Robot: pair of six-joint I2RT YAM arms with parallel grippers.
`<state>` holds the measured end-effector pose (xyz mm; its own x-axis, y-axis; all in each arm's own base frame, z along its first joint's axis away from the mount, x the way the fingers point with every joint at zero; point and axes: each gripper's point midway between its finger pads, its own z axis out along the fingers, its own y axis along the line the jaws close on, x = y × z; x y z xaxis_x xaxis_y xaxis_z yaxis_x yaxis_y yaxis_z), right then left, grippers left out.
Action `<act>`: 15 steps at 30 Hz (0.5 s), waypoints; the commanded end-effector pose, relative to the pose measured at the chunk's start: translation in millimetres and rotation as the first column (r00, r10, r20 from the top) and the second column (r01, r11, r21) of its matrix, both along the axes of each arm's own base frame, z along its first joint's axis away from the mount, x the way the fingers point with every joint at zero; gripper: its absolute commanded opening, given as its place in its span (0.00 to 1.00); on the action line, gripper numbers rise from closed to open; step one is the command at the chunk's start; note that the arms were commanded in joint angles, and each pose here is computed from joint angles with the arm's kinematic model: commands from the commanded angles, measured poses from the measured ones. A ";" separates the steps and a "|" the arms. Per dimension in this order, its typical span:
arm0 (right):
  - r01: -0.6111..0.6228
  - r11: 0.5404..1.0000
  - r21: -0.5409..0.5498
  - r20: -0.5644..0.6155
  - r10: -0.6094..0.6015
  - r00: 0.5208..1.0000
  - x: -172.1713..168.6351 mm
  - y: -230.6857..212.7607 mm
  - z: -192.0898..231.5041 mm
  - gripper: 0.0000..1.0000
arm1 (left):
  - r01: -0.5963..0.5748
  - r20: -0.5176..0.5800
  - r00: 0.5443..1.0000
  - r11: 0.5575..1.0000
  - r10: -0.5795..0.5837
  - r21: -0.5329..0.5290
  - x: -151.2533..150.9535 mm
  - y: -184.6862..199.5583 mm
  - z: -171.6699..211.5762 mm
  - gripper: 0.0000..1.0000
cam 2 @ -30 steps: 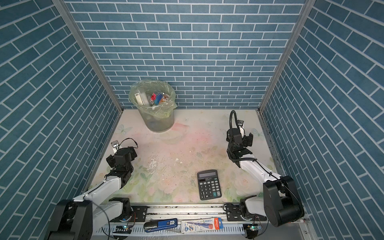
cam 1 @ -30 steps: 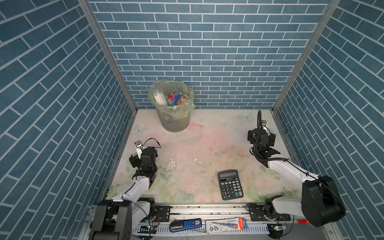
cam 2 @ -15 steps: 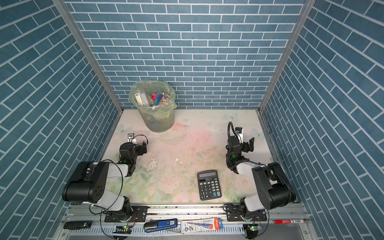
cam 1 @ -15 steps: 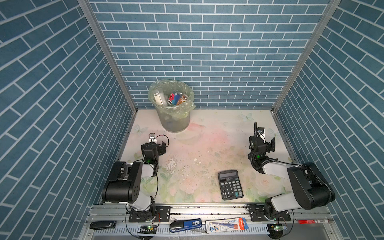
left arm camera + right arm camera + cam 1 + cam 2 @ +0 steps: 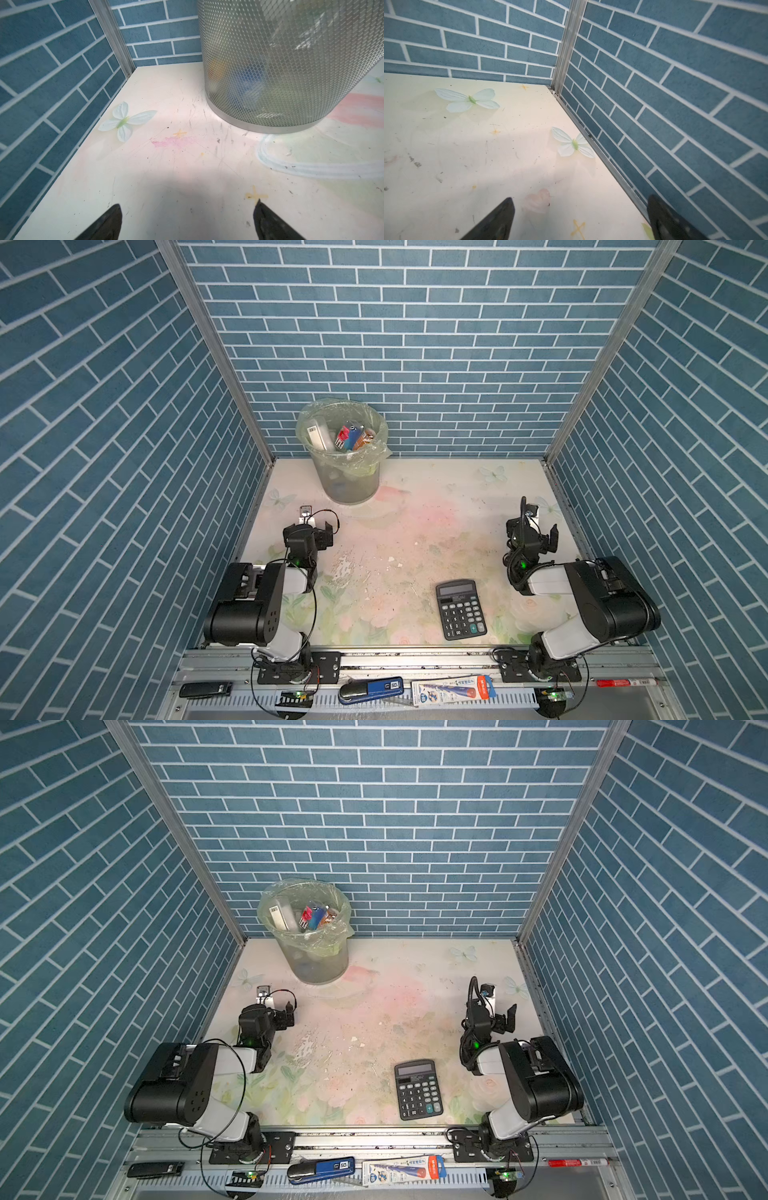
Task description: Throw the plastic bottles in the bin
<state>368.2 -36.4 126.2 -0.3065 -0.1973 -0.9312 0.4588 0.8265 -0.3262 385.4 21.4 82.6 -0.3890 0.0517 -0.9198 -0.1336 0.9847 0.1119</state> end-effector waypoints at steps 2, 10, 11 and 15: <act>-0.054 0.998 0.041 0.012 0.054 0.998 7.3 8.2 -1.0 0.99 | 0.015 0.039 0.999 1.000 -0.016 0.006 6.8 -2.8 11.4 0.99; -0.153 0.967 0.206 0.021 0.152 0.988 8.0 -1.6 -13.2 0.99 | 0.015 0.040 0.999 1.000 -0.016 0.007 7.2 -3.1 11.8 0.99; -0.195 0.947 0.255 0.030 0.194 0.981 8.6 -2.5 -17.2 0.99 | 0.015 0.041 0.999 1.000 -0.015 0.007 7.3 -3.0 12.2 0.99; -0.274 0.891 0.362 0.065 0.269 0.961 9.7 -8.0 -30.4 0.96 | 0.014 0.037 0.999 1.000 -0.014 0.010 7.0 -3.0 11.3 0.99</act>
